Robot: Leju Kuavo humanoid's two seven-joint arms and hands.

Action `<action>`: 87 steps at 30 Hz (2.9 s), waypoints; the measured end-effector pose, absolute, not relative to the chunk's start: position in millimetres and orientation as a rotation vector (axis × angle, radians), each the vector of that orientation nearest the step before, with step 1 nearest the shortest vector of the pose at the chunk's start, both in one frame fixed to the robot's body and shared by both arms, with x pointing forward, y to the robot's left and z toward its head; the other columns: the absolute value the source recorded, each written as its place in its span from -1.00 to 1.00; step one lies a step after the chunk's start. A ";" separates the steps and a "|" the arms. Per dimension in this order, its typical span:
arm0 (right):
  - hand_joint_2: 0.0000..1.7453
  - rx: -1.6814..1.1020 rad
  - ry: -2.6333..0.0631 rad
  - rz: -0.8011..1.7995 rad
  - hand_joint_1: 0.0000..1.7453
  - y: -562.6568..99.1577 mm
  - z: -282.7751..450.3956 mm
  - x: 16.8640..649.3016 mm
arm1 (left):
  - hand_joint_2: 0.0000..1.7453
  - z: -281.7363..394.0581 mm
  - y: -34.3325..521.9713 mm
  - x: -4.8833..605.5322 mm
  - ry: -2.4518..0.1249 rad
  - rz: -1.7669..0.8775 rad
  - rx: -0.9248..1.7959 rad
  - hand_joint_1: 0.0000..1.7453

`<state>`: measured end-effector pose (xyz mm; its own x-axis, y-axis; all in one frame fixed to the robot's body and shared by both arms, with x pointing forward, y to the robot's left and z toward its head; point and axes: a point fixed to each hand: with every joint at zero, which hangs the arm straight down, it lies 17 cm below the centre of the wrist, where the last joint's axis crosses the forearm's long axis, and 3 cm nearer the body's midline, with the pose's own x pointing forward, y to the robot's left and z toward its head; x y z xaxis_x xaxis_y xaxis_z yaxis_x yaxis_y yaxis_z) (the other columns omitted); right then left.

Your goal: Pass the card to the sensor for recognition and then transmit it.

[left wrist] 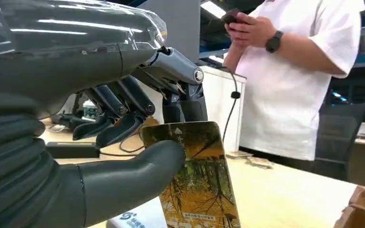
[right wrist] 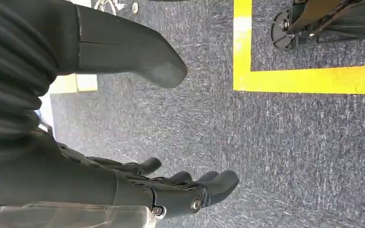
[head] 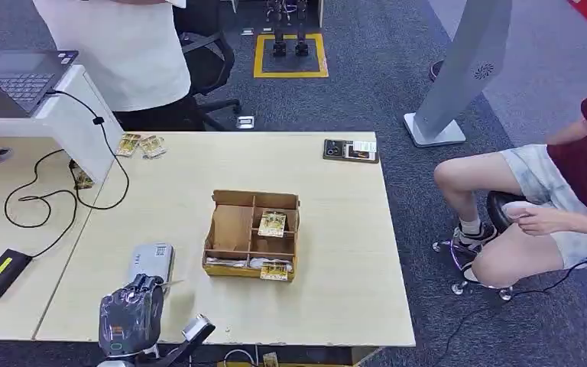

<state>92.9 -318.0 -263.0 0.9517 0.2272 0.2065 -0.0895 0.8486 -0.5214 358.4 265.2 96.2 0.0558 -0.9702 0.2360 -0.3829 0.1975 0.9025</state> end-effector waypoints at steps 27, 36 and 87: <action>1.00 -0.547 -0.327 0.371 -1.00 -303.5 -258.2 116.0 | 1.00 95.0 249.2 423.1 -1.482 -0.785 1.347 1.00; 1.00 -0.542 -0.305 0.324 -1.00 -303.5 -259.1 113.1 | 1.00 63.3 243.7 426.6 -1.415 -0.866 1.322 1.00; 1.00 -0.584 -0.254 0.312 -1.00 -352.7 -260.8 102.9 | 1.00 95.0 259.3 426.0 -1.524 -0.791 1.329 1.00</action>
